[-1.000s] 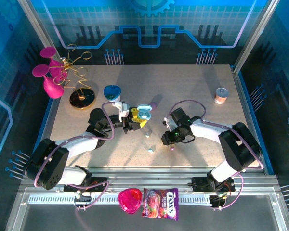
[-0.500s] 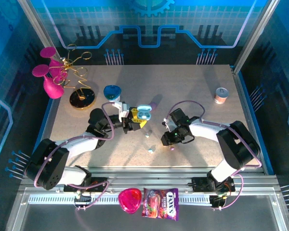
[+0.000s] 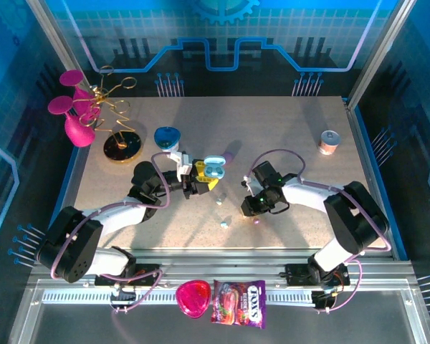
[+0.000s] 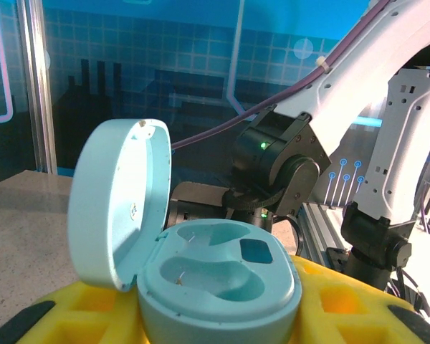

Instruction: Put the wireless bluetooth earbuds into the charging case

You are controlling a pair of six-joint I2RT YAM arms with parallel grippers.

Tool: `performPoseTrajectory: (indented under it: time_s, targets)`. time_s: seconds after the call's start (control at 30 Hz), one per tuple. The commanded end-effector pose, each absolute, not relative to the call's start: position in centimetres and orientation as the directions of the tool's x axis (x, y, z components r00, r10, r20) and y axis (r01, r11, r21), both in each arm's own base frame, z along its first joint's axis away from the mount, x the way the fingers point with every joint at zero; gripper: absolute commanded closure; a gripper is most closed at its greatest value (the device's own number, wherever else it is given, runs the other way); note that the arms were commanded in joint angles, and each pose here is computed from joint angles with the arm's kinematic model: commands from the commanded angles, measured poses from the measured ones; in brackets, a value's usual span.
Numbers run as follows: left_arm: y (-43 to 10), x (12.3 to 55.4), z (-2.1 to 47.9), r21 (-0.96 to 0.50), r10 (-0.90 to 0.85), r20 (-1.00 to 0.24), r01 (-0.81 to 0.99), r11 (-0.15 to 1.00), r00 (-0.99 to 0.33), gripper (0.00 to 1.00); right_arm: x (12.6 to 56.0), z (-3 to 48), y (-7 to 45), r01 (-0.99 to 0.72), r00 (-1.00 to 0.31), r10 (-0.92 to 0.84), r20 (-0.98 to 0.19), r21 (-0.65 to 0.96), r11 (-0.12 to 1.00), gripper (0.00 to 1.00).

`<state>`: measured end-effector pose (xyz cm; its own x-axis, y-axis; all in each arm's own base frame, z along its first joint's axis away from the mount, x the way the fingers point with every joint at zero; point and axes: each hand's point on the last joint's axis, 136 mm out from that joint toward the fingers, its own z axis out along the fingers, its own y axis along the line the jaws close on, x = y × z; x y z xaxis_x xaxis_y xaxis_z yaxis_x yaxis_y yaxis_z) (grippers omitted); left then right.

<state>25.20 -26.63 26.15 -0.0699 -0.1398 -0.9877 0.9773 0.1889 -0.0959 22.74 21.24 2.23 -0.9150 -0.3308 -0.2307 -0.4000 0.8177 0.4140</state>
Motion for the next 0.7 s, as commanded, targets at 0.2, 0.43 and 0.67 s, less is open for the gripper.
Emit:
performPoseTrajectory:
  time_s: [0.2, 0.43, 0.67]
  targets:
    - [-26.5, 26.3, 25.8, -0.055, -0.13, -0.991, 0.97, 0.237, -0.024, 0.63, 24.0, 7.1, 19.2, -0.425, -0.879, -0.333, -0.342, 0.247, 0.871, 0.84]
    - [-26.7, 27.7, 24.6, -0.087, -0.12, -0.991, 0.959, 0.271, -0.055, 0.63, 25.4, 13.4, 18.4, -0.454, -0.807, -0.368, -0.461, 0.087, 0.887, 0.84]
    - [-26.7, 28.8, 23.9, -0.114, -0.115, -0.99, 0.946, 0.305, -0.083, 0.63, 25.9, 20.7, 19.7, -0.505, -0.685, -0.423, -0.593, -0.032, 0.863, 0.84]
